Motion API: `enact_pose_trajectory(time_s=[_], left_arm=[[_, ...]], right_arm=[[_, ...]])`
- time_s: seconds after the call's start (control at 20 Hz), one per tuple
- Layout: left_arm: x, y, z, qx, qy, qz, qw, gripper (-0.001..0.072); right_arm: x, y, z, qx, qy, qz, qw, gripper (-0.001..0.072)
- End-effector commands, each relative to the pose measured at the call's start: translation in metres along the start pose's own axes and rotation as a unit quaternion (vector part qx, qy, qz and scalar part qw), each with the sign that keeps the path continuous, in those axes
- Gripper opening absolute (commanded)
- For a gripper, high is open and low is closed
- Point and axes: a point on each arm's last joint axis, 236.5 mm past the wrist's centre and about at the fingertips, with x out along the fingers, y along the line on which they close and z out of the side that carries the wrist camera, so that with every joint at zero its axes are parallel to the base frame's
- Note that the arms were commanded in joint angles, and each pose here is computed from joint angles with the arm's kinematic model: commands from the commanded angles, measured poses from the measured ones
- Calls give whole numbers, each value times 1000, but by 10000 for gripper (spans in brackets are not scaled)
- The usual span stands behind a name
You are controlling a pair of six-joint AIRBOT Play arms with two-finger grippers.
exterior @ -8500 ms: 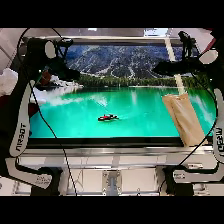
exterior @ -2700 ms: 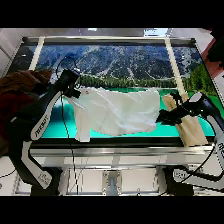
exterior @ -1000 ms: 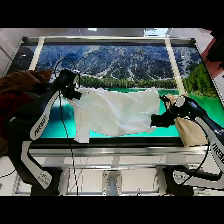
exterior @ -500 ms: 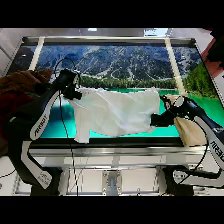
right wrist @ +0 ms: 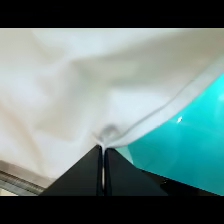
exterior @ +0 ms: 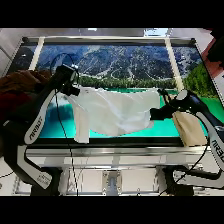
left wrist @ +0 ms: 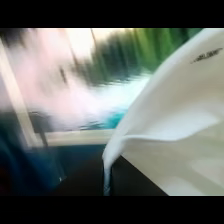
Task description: Fold the shirts.
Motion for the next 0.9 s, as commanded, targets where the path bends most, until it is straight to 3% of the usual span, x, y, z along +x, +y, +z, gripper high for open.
enact_pose_trajectory(time_s=[0.0, 0.25, 0.4, 0.55, 0.65, 0.75, 0.85], left_arm=[[-80, 58, 21, -27, -86, 54, 994, 15], [-235, 122, -10, -95, -212, 55, 971, 15], [-311, 123, -43, -123, -296, -5, 947, 15], [-368, 94, -53, -98, -379, -95, 915, 15], [-373, 86, -46, -88, -394, -111, 908, 14], [-342, 83, -37, -81, -362, -94, 924, 14], [-283, 77, -28, -66, -294, -65, 951, 14]], right_arm=[[-79, 4, 22, -58, -67, -62, 994, 34], [-258, 32, 25, -63, -295, -112, 947, 34], [-347, 55, 1, -78, -415, -144, 895, 33], [-406, 83, -4, -101, -503, -150, 845, 33], [-423, 86, 9, -103, -538, -146, 824, 32], [-410, 80, 34, -95, -528, -128, 834, 32], [-365, 65, 71, -76, -479, -88, 870, 33]])
